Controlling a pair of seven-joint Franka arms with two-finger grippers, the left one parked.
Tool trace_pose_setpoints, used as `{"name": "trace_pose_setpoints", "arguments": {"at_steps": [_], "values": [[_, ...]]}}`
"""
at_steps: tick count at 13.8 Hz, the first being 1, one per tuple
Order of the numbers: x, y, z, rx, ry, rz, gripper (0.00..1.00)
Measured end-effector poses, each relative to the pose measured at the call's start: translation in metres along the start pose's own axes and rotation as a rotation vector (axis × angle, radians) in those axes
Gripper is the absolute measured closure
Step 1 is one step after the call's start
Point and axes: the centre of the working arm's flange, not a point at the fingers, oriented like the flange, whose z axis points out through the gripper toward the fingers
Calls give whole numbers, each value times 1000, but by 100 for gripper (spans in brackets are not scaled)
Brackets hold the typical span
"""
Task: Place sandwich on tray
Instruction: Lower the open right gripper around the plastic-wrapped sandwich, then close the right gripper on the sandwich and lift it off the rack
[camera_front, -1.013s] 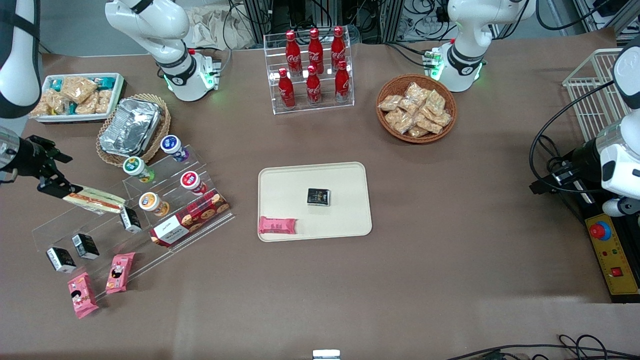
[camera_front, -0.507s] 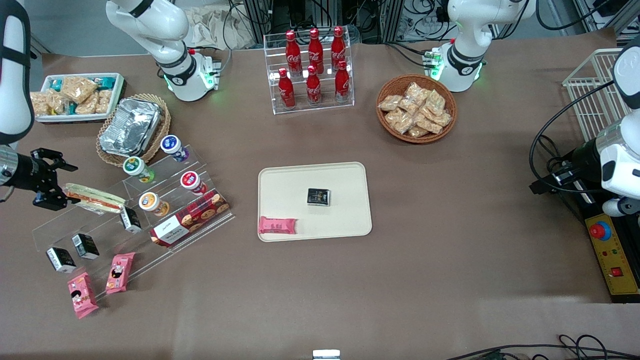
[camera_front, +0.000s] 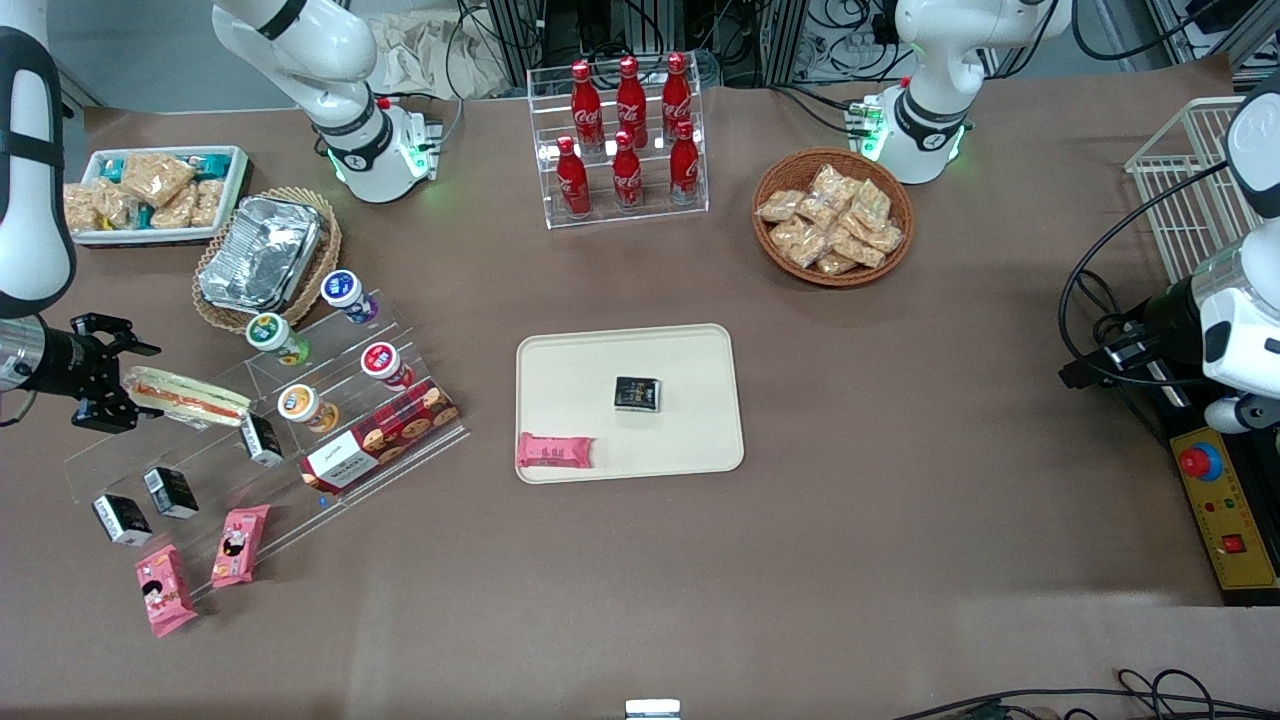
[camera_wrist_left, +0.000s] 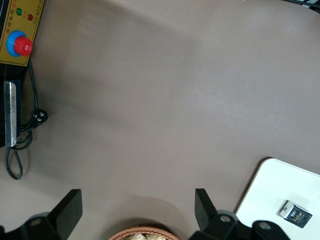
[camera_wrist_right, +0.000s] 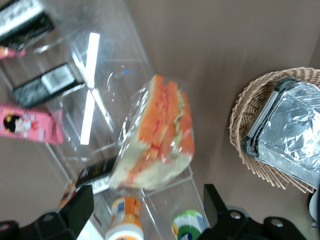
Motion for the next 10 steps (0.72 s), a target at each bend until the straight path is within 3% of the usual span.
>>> {"name": "trace_pose_setpoints", "arguments": {"at_steps": [5, 10], "values": [[20, 5, 13, -9, -2, 156, 3], [22, 4, 25, -7, -1, 208, 5]]}}
